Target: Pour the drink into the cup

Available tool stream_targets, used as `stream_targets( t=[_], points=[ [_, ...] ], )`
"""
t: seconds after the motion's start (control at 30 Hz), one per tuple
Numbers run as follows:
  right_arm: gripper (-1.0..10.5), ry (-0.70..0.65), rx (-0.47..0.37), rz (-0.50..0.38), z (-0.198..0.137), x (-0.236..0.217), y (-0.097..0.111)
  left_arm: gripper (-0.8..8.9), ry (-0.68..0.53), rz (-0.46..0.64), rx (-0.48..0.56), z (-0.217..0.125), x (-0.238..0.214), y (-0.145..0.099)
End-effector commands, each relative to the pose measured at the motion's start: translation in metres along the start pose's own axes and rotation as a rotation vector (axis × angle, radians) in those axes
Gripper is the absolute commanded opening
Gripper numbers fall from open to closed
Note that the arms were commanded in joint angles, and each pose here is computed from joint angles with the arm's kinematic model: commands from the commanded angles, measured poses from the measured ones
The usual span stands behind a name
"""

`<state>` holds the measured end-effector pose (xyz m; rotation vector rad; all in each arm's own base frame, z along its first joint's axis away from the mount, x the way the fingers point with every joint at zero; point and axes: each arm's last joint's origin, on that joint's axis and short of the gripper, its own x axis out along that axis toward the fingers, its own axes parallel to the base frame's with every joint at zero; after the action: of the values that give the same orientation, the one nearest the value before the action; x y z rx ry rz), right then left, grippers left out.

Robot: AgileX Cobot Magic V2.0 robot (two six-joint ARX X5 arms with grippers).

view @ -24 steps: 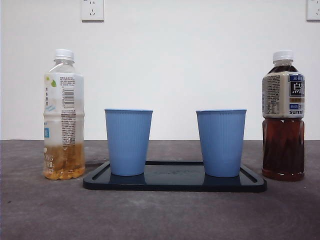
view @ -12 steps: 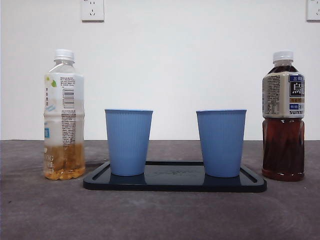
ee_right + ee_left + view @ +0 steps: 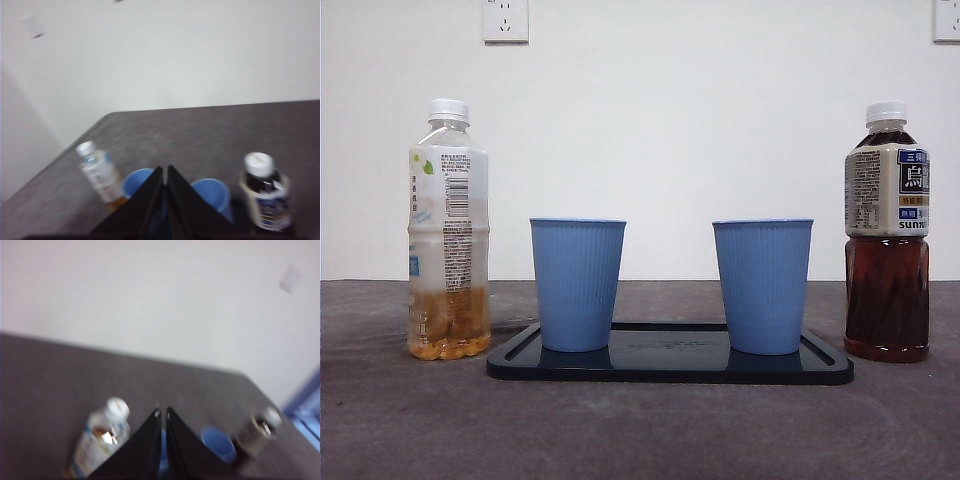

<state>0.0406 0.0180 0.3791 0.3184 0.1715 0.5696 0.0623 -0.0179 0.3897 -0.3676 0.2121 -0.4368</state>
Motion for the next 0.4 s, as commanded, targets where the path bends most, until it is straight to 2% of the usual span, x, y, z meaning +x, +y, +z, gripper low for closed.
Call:
stream_targets(
  t=[0.03, 0.2, 0.4],
  points=[
    [0.1, 0.045, -0.053, 0.068, 0.007, 0.003, 0.005, 0.15, 0.075, -0.096, 0.051, 0.007, 0.005, -0.005],
    [0.1, 0.144, -0.109, 0.127, 0.01, 0.01, 0.008, 0.15, 0.175, -0.235, 0.083, 0.01, 0.014, -0.01],
    [0.1, 0.219, -0.111, 0.129, 0.006, 0.012, 0.007, 0.2, 0.262, -0.254, 0.147, 0.001, 0.014, -0.009]
  ],
)
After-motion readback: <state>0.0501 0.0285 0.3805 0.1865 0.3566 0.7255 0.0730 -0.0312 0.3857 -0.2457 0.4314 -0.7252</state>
